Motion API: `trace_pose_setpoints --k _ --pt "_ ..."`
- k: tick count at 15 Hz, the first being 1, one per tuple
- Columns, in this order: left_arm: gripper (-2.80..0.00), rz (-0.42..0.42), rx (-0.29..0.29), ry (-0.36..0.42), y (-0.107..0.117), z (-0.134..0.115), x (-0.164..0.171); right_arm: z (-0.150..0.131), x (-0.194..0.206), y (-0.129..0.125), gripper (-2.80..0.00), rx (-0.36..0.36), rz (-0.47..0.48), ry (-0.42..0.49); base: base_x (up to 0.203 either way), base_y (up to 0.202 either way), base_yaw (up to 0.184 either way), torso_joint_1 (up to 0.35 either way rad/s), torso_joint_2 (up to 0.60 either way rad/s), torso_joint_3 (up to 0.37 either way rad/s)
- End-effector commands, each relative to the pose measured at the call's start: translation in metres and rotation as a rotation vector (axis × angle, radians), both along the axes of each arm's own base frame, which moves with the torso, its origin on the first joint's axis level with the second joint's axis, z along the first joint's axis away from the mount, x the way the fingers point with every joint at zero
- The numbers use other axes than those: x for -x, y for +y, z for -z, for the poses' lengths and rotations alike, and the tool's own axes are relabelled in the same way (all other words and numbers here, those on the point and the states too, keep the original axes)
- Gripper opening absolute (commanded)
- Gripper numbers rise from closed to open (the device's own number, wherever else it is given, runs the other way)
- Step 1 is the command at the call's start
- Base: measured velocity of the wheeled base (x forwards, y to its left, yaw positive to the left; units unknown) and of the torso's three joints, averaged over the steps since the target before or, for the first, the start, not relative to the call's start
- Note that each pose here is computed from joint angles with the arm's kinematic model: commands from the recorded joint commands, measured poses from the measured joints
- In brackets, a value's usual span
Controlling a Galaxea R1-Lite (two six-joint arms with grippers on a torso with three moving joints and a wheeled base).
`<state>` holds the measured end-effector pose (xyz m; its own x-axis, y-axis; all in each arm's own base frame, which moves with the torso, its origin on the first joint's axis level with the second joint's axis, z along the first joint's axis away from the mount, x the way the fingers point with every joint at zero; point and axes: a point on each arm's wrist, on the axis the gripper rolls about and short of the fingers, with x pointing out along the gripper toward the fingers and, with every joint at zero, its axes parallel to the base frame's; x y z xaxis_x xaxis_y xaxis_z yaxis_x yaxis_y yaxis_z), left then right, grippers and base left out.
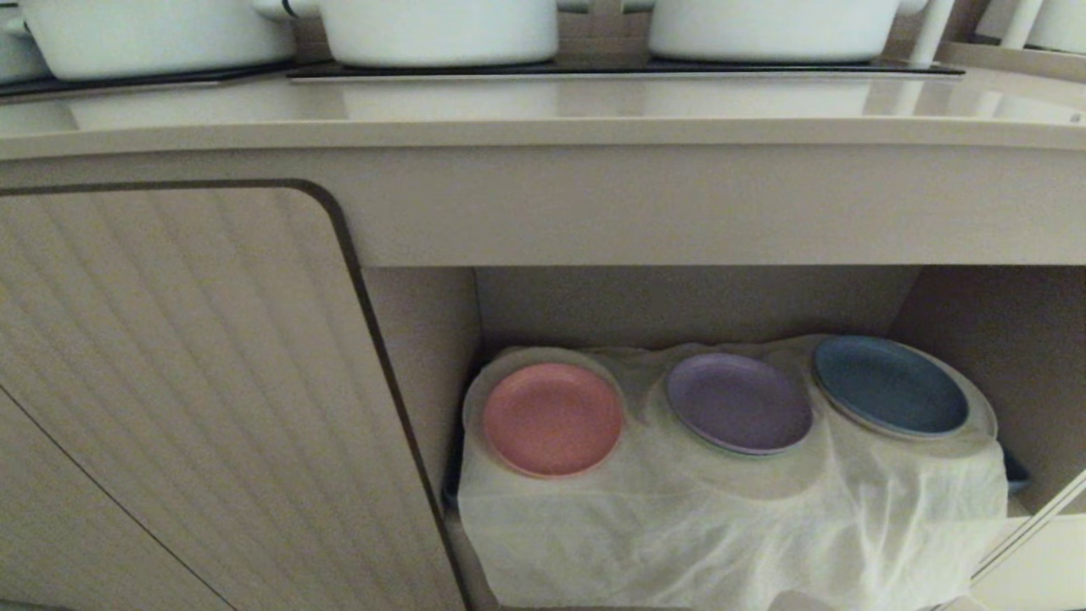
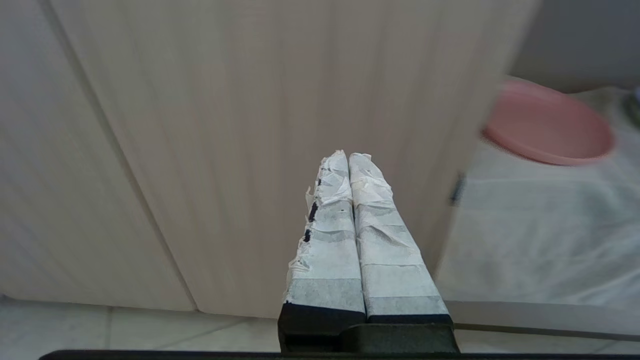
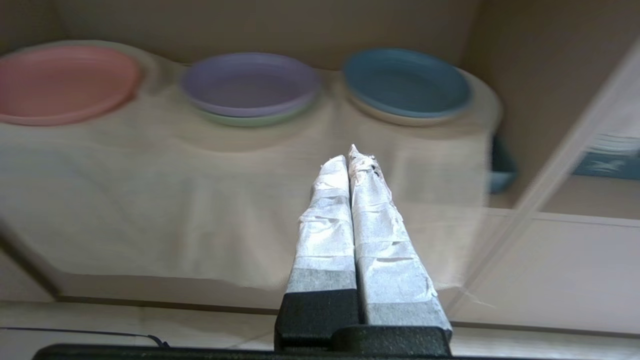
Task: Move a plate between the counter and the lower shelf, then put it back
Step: Pick up the plate in the cupboard
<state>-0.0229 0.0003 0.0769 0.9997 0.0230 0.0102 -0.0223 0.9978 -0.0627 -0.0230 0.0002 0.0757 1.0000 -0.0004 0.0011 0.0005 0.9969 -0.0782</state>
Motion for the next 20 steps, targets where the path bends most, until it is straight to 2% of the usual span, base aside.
trace_pose_setpoints --k 1,6,20 --pt "-2.80 -0.002 0.000 0.001 0.0000 0.0000 -0.0001 0.0004 -0.0002 0.0000 -2.80 0.001 0.000 0.003 0.000 0.197 -0.001 0.002 0.00 0.002" --pt "-2.80 -0.003 0.000 0.003 0.0000 0.0002 -0.0001 0.0004 -0.0002 0.0000 -2.80 -0.008 0.000 0.003 0.000 0.162 0.000 0.002 0.00 0.002" --pt "-2.80 -0.002 0.000 0.002 0.0000 0.0001 -0.0001 0.0000 -0.0001 0.0000 -2.80 0.014 0.001 0.001 0.000 0.000 0.000 0.000 0.00 0.000"
